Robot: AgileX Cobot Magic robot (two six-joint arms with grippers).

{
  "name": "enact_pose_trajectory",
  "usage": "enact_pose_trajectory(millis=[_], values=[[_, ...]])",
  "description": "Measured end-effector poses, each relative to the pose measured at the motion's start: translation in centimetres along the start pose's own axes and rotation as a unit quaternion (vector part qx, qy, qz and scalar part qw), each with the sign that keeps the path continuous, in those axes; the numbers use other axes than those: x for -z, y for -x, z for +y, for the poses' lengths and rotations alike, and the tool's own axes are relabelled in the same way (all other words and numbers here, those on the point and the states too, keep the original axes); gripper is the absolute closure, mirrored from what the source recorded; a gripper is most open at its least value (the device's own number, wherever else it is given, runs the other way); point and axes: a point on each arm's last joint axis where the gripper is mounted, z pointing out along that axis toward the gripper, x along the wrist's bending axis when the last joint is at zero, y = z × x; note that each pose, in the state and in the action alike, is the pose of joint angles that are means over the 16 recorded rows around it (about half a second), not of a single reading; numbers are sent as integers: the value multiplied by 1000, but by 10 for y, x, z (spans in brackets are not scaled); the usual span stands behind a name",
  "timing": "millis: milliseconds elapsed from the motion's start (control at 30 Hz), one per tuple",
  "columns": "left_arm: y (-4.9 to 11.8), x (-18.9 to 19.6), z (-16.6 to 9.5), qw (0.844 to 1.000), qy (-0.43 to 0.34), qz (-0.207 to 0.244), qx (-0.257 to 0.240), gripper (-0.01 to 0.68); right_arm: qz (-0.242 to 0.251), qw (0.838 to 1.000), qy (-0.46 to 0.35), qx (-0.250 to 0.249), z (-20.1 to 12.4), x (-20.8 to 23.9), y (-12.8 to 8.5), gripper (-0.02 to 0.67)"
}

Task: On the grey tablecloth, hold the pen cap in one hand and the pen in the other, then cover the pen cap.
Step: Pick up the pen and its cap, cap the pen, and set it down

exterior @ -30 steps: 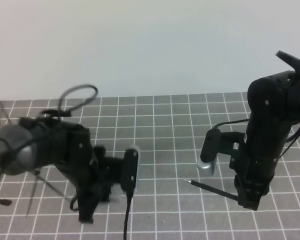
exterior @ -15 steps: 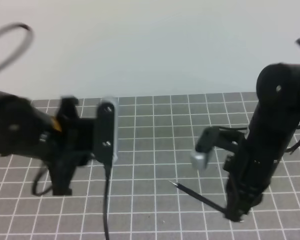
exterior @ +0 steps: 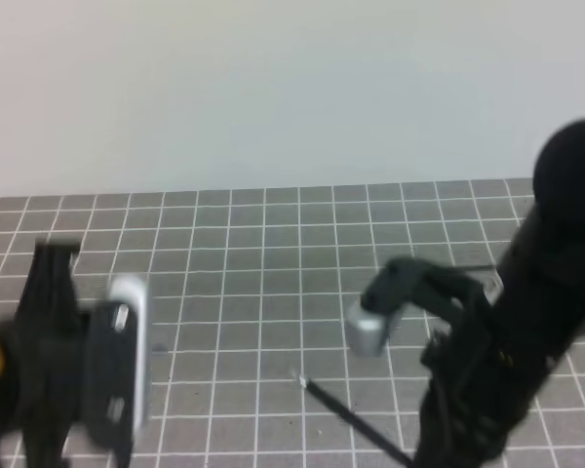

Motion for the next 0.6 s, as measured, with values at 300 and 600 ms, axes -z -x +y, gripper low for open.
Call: enact_pose_trajectory(millis=[300,600], values=[[51,16,-19,997,17,71,-40,612,51,999,-5,-16,-13,-10,-31,648],[72,17,-23,995,36,77,-57,652,105,994,4,-27,-10,-20,-48,648]])
